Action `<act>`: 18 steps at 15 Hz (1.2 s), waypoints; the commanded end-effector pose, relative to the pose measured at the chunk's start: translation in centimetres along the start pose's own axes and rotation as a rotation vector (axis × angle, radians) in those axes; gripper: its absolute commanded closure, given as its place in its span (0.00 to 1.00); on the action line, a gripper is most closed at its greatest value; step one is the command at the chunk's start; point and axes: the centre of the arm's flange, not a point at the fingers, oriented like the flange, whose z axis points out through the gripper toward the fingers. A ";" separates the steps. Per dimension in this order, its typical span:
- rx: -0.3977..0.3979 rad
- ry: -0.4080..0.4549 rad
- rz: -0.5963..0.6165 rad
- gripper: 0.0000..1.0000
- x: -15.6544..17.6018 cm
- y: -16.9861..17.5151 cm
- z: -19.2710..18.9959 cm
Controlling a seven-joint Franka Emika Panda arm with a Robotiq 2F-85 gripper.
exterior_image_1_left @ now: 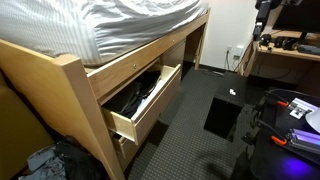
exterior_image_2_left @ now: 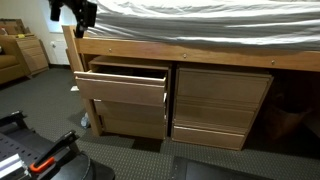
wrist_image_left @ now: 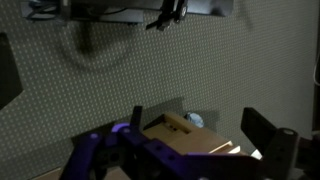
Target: Close the top drawer on the left
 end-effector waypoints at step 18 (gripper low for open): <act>-0.186 -0.116 0.201 0.00 6.0 -4.8 22.4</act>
